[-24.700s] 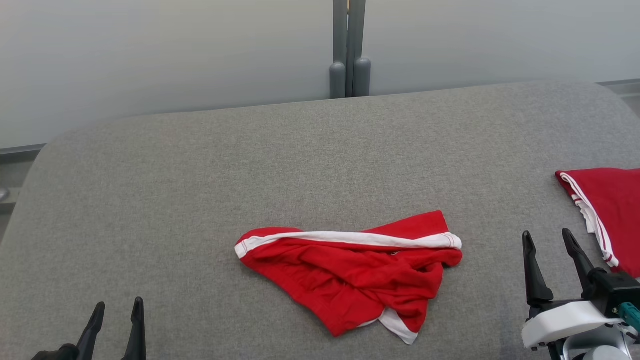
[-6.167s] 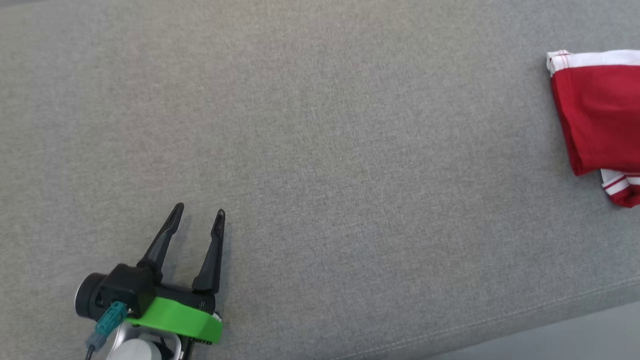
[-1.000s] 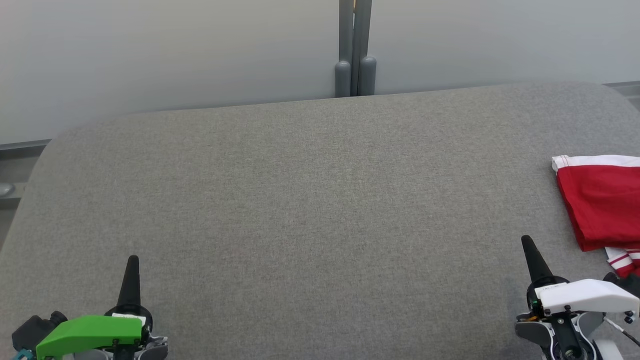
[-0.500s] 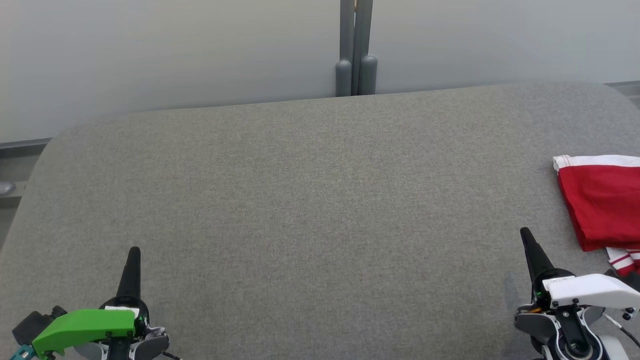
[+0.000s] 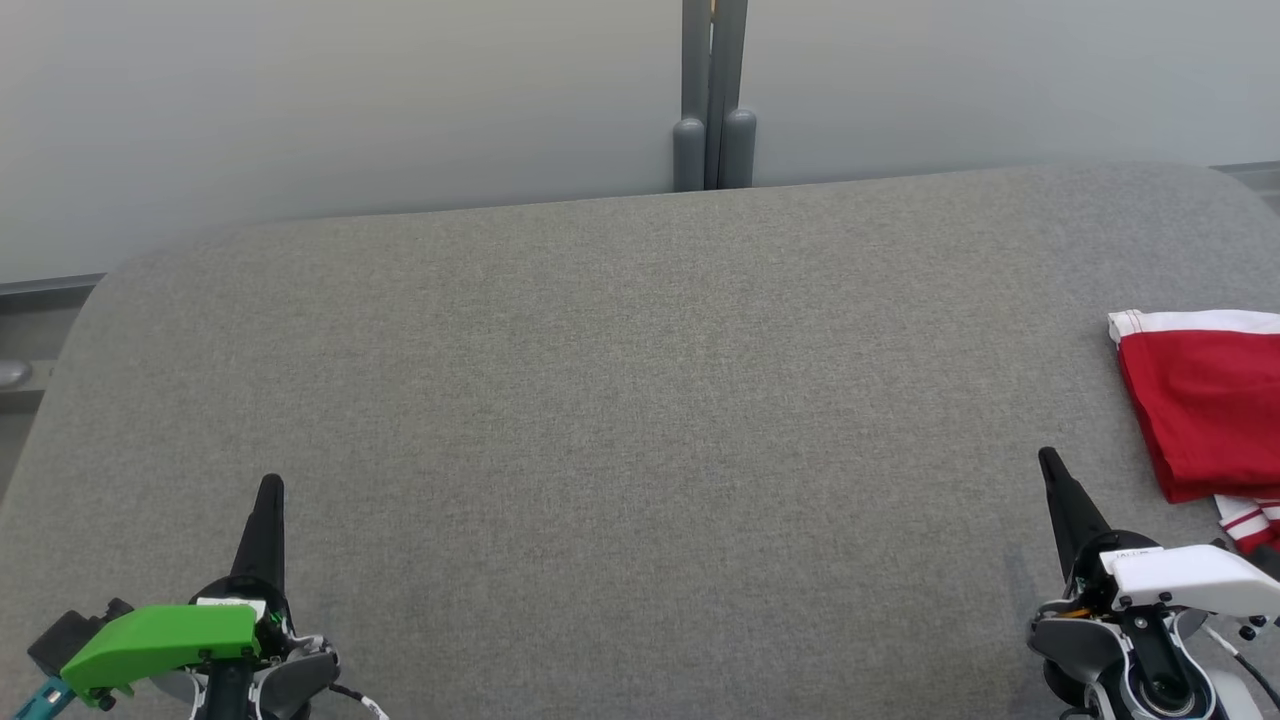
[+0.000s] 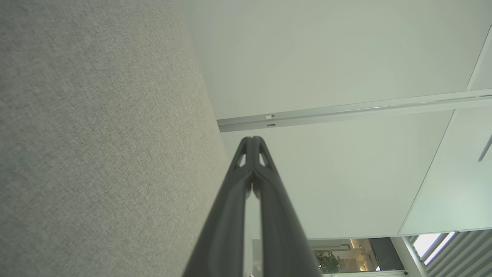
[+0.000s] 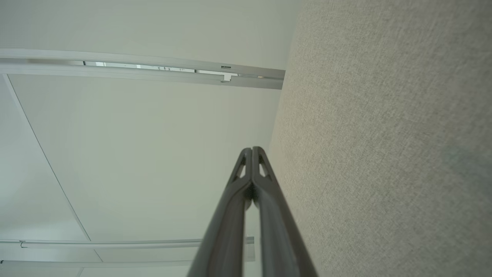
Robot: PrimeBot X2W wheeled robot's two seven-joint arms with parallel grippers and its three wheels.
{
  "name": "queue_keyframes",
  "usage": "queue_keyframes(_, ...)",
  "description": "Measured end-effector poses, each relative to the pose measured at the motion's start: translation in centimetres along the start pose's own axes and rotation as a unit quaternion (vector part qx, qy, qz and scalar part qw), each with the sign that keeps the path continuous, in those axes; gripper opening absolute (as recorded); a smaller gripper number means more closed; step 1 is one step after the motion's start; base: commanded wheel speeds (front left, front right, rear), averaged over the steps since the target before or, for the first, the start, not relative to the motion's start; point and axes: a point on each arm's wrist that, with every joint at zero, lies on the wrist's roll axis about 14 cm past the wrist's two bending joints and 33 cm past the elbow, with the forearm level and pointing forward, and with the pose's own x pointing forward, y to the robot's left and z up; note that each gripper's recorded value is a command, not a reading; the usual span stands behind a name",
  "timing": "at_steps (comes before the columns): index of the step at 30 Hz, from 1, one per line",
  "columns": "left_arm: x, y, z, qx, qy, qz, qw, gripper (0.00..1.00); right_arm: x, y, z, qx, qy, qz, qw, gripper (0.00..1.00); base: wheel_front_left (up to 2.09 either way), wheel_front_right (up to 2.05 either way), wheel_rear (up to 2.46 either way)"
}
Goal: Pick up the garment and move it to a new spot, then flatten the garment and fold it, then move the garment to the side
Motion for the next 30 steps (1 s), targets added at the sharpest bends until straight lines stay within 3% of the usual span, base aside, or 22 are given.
queue_keyframes(17, 0.45, -0.95, -0.07, -0.055, 0.005, -0.017, 0.998, 0.00, 0.26, 0.78, -0.10, 0.062, 0.006, 0.016, 0.998, 0.00, 0.00, 0.00, 0.00)
queue_keyframes(30, 0.48, -1.01, -0.06, -0.056, 0.005, -0.018, 0.998, 0.00, 0.30, 0.86, -0.09, 0.062, 0.006, 0.017, 0.998, 0.00, 0.00, 0.00, 0.00)
